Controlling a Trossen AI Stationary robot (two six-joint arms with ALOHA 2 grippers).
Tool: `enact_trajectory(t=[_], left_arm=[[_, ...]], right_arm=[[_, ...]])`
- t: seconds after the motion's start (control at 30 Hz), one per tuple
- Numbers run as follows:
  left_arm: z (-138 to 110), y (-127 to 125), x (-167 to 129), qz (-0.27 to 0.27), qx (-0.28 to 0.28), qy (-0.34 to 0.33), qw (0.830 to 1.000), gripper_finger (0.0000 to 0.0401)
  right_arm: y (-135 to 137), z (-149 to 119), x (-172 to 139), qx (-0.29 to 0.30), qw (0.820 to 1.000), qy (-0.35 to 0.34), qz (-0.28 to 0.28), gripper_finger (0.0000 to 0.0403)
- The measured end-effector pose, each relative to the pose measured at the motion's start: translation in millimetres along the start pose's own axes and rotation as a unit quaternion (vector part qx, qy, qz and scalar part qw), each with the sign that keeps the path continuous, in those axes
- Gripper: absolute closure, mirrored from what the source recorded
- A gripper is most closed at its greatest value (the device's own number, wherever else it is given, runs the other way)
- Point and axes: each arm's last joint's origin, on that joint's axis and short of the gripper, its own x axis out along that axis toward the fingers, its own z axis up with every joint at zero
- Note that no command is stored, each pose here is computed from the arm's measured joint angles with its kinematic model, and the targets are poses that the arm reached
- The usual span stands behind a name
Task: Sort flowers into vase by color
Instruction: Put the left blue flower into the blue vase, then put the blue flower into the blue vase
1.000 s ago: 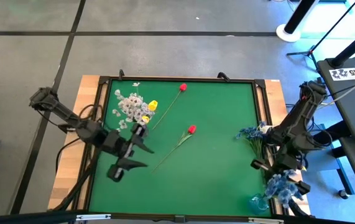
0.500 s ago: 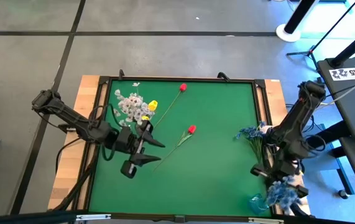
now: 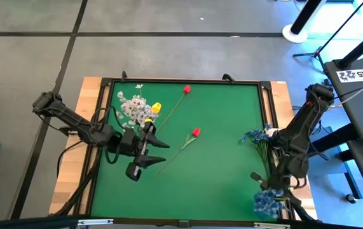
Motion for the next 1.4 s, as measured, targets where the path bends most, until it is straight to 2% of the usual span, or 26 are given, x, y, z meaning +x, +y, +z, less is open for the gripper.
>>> enact_trajectory(t=[0.17,0.3,0.4,0.53,0.63,0.77,0.87,0.97,1.07,1.2,1.4], left_arm=[[-1.4,0.7,0.0,0.011,0.002,0.007,1.000,0.0213],[-4.7,0.8,-0.1,0.011,0.010,0.024,1.000,0.0213],[-6.2,1.0,-0.1,0.011,0.015,0.031,0.999,0.0213],[-6.5,0.7,-0.2,0.010,0.029,0.033,0.999,0.0213],[-6.1,-0.5,-0.8,0.008,0.034,0.033,0.999,0.0213],[-6.0,-0.7,-1.2,0.007,0.037,0.035,0.999,0.0213],[-6.6,0.3,-2.4,0.016,0.046,0.046,0.998,0.0213],[-9.2,2.3,-3.4,0.042,0.053,0.064,0.996,0.0213],[-12.0,2.8,-3.8,0.047,0.058,0.078,0.994,0.0213],[-13.5,2.8,-4.1,0.047,0.061,0.085,0.993,0.0213],[-15.8,3.1,-4.3,0.048,0.065,0.096,0.992,0.0213]], right_arm=[[5.6,13.8,-3.8,0.054,0.994,0.088,-0.037,0.0256],[9.0,22.3,-11.3,0.123,0.978,0.151,-0.073,0.0221],[12.3,26.8,-16.3,0.184,0.962,0.187,-0.074,0.0203],[15.7,28.8,-19.4,0.256,0.940,0.218,-0.061,0.0195],[17.8,29.5,-20.4,0.287,0.927,0.235,-0.045,0.0194],[15.9,24.0,-27.3,0.320,0.906,0.268,-0.068,0.0194],[13.9,21.6,-36.2,0.328,0.897,0.280,-0.092,0.0194],[10.0,20.1,-50.5,0.336,0.891,0.270,-0.145,0.0194],[3.3,16.1,-67.8,0.356,0.870,0.254,-0.229,0.0194],[-12.3,10.1,-86.0,0.383,0.821,0.244,-0.346,0.0193],[-39.9,9.3,-95.1,0.400,0.754,0.229,-0.468,0.0193]])
